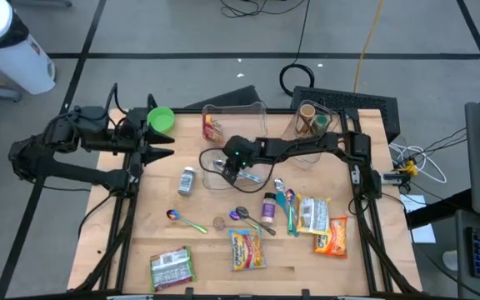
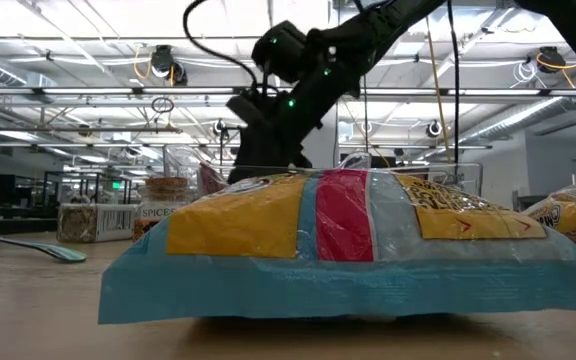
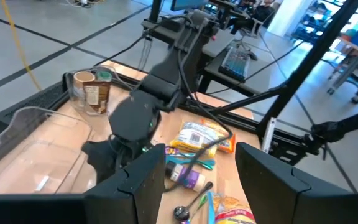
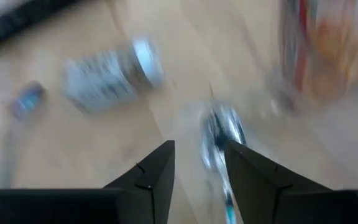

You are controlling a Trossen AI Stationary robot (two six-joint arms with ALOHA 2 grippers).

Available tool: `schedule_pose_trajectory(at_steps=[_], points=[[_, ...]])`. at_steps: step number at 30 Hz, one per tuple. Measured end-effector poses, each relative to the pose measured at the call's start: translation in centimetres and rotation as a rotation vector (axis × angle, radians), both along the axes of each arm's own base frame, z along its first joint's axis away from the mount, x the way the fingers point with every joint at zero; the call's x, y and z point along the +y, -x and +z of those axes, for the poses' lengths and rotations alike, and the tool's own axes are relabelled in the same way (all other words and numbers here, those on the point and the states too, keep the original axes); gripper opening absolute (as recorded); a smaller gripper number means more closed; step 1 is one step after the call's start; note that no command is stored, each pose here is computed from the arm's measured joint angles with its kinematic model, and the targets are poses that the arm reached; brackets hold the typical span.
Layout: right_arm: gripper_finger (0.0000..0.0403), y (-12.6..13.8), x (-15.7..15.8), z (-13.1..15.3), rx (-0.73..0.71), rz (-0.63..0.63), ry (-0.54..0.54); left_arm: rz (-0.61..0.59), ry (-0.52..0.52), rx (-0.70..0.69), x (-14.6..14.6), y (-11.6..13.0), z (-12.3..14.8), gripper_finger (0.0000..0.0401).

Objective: Pick & Place Food Item
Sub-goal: Put the left green spoon into the bottom transparent bin

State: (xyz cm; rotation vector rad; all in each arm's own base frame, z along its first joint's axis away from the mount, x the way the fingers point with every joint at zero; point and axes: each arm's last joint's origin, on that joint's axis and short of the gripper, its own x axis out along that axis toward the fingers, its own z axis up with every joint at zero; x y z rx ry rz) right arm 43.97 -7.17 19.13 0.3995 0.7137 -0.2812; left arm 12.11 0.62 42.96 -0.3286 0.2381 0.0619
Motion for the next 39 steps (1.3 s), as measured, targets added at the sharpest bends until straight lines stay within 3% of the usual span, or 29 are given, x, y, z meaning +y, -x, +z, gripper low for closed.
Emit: schedule_pose_trajectory(at_steps=[5, 10, 18, 25, 31, 34, 39], points=[[0.0131, 0.1, 0.0, 2.8, -0.128, -0.007, 0.014, -0.014, 0.014, -0.036, -0.1, 1.0, 0.3, 0.0202], [0.0134, 0.2, 0.1, 4.8, -0.228, -0.038, -0.016, -0.028, 0.023, -0.163, -0.3, 3.0, 1.5, 0.0202], [0.0172, 0.0, 1.4, 7.6, -0.408, -0.052, -0.075, -0.044, -0.048, -0.342, -0.6, 7.4, 2.2, 0.0202], [0.0201, 0.4, 3.4, 11.1, -0.595, 0.019, -0.036, -0.038, 0.077, -0.401, -0.6, 8.2, -2.1, 0.0202], [0.0201, 1.2, 5.0, 13.9, -0.729, 0.088, 0.037, -0.026, 0.232, -0.341, -0.5, 5.8, -7.9, 0.0202], [0.0198, 1.6, 5.4, 14.7, -0.749, 0.098, 0.036, -0.039, 0.323, -0.260, -0.5, 4.3, -10.6, 0.0202], [0.0197, 1.5, 6.1, 14.5, -0.748, 0.098, -0.011, -0.099, 0.393, -0.249, -0.9, 2.8, -13.2, 0.0202]])
